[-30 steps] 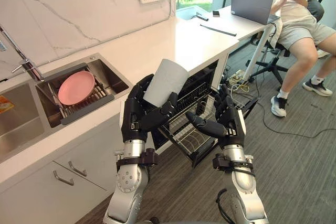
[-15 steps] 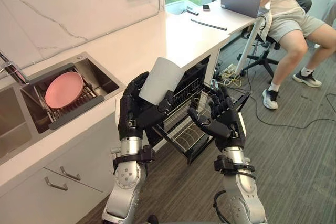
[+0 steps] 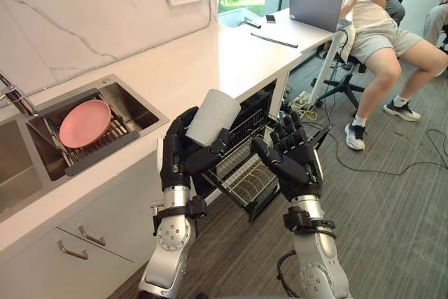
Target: Walk over to the sink, pick up the cup, carry it to the dishwasher, place the cup inside the dishwasher, then close the dishwasher door
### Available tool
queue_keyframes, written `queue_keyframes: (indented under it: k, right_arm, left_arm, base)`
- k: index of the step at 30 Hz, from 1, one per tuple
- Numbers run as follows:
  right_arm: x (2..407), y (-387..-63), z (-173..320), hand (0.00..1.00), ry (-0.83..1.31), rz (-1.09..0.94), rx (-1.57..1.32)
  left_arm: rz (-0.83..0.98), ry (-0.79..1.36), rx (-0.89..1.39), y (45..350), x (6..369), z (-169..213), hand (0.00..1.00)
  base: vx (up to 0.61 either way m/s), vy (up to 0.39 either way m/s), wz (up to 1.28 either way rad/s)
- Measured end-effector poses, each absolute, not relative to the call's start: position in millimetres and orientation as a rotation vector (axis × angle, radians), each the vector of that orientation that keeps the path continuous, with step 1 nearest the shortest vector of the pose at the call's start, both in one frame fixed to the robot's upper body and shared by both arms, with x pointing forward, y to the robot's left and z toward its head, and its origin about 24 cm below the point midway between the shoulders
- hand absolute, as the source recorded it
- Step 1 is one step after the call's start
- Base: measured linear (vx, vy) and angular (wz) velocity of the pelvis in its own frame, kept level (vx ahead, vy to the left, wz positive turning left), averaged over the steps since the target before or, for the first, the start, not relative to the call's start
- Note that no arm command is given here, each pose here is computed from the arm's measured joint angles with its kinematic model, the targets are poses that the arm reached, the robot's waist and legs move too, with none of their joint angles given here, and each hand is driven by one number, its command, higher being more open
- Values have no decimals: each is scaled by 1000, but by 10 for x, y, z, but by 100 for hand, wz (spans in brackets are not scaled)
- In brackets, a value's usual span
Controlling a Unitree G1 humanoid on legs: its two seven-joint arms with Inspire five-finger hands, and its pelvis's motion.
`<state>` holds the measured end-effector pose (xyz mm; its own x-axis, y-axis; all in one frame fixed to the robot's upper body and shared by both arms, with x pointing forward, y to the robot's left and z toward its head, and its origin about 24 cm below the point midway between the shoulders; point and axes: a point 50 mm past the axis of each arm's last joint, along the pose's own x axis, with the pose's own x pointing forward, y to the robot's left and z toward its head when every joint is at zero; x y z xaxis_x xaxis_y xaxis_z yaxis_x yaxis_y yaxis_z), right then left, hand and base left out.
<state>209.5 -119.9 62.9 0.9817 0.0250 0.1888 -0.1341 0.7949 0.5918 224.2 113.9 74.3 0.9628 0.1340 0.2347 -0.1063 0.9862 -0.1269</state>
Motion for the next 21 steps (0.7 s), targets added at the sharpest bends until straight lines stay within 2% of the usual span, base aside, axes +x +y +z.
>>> queue_keyframes:
  k: [9,21]
  right_arm:
    - [2084,-1069,541,100,-118,122,692]
    - [2078,-986,508,100,-103,141,711]
  left_arm:
    - [38,-254,-77,938,2192,743,0]
    - [-8,-263,-52,816,2150,743,0]
  base:
    - [-25,-9,6]
    - [-17,-8,2]
